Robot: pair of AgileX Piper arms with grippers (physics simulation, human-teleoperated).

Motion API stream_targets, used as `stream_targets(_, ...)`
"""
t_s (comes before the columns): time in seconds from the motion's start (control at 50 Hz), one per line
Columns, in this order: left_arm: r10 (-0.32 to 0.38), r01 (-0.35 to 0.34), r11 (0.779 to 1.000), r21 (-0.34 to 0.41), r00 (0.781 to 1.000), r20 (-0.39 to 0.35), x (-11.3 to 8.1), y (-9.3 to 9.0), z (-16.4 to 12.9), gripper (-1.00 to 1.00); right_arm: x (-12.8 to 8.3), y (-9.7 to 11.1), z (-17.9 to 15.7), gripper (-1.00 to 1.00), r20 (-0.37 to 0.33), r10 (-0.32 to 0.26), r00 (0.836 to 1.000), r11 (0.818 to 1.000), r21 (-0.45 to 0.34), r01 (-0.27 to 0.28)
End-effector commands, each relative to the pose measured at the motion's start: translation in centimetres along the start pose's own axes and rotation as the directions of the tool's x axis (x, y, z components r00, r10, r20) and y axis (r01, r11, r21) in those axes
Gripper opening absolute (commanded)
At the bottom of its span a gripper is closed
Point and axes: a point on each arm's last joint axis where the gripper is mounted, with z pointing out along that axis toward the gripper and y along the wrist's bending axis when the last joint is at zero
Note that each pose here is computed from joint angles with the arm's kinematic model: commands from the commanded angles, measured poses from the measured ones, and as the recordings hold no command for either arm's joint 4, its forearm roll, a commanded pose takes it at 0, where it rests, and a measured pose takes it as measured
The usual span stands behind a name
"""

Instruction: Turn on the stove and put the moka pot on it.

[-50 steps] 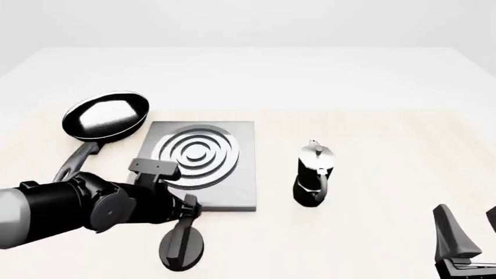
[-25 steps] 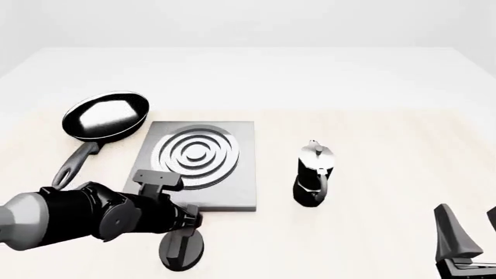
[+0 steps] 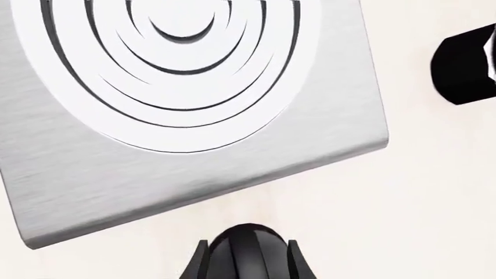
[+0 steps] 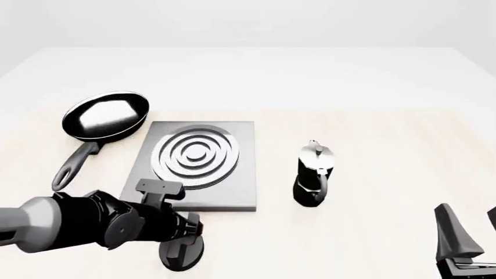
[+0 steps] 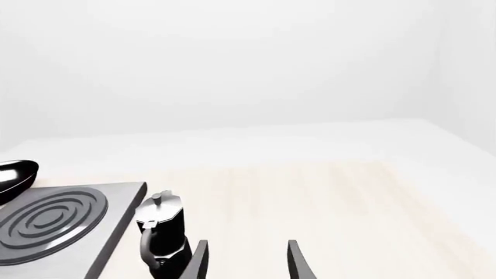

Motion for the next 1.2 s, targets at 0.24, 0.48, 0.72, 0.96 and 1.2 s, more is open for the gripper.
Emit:
stream_targets(0.24, 0.007, -0.006, 1.000, -0.022, 0.999, 0.033, -0.9, 1.3, -0.4, 1.00, 0.0, 0.0, 0.0, 1.00, 0.000, 0.000, 1.000, 1.000, -0.001, 0.000)
stream_targets(0.48, -0.001, 0.004, 0.999, -0.043, 0.999, 0.053, -1.4, 2.4, -0.6, 1.00, 0.0, 0.0, 0.0, 1.00, -0.003, -0.001, 1.000, 1.000, -0.002, 0.001)
stream_targets(0.72, -0.037, 0.040, 0.996, -0.075, 0.998, 0.044, -0.7, 4.1, 0.1, 1.00, 0.1, 0.0, 0.0, 1.00, -0.008, -0.001, 1.000, 1.000, -0.001, 0.001)
stream_targets(0.96, -0.065, 0.069, 0.994, -0.085, 0.997, 0.050, 0.0, 4.7, -0.5, 1.00, 0.1, 0.0, 0.0, 1.00, -0.017, -0.006, 1.000, 1.000, -0.002, 0.006)
stream_targets(1.2, 0.223, -0.161, 0.972, -0.168, 0.857, 0.464, -3.8, 4.7, -12.1, 1.00, -2.4, 0.6, 1.0, 1.00, -0.063, -0.095, 0.993, 0.993, -0.069, 0.090)
